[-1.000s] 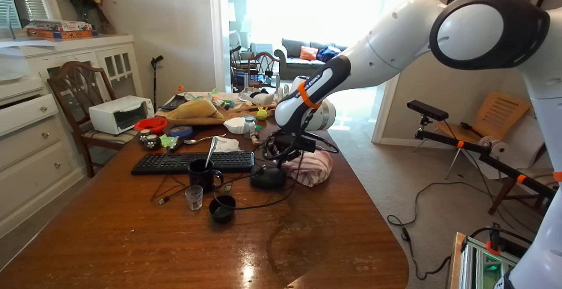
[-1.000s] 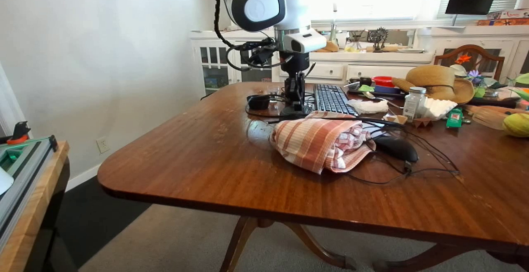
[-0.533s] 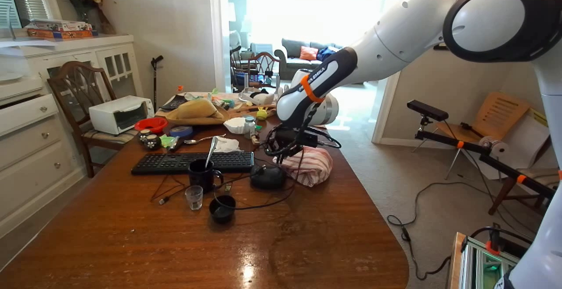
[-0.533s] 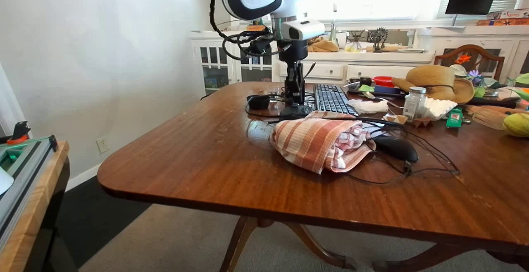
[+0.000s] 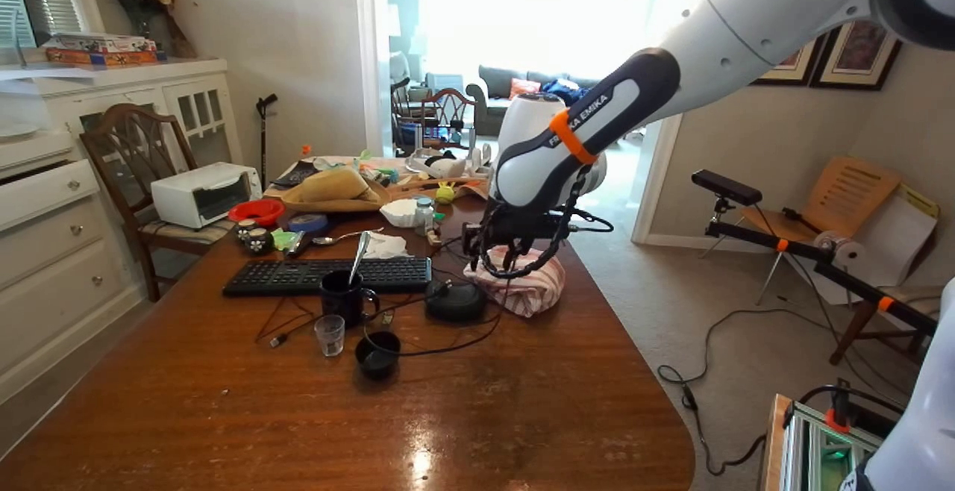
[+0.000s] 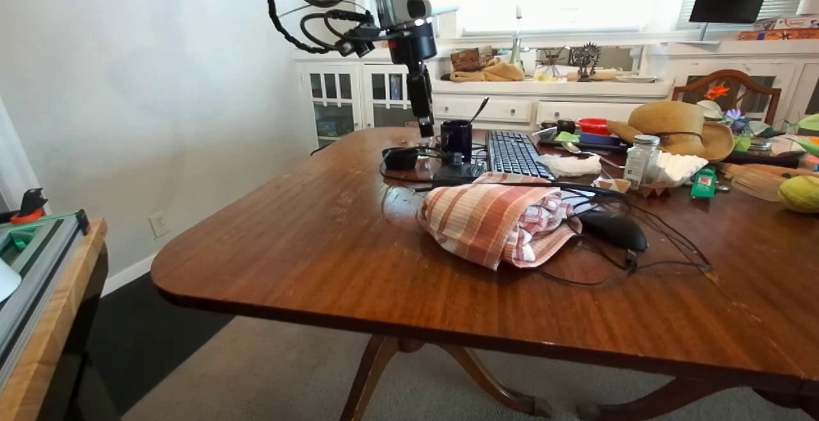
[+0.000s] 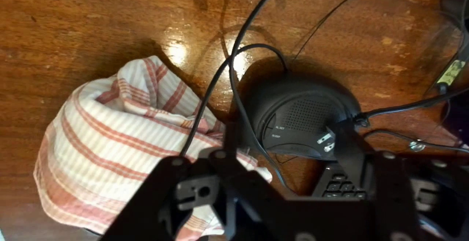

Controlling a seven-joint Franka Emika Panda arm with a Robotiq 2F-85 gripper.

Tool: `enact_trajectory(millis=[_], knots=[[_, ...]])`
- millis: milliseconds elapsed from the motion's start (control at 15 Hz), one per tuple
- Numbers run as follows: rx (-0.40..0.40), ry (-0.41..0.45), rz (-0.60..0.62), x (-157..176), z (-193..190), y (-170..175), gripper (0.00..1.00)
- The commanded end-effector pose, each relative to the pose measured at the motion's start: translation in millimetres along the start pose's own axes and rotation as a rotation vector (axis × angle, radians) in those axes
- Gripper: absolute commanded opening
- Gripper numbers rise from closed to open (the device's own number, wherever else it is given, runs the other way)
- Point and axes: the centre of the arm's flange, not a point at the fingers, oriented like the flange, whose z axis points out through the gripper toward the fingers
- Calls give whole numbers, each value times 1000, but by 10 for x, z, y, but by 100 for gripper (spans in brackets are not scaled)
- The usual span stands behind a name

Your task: Press the button on the black object

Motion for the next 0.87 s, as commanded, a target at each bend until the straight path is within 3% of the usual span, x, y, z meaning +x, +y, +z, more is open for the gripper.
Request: enact_trajectory(millis=[0,400,467,533,800], knots=[[6,10,-137,-311,-574,111,99],[25,12,-317,-477,-949,300,100],[23,9,-322,-505,-982,343,100],[30,24,-286,-351,-881,176,100],[31,24,-304,-414,-944,263,100]])
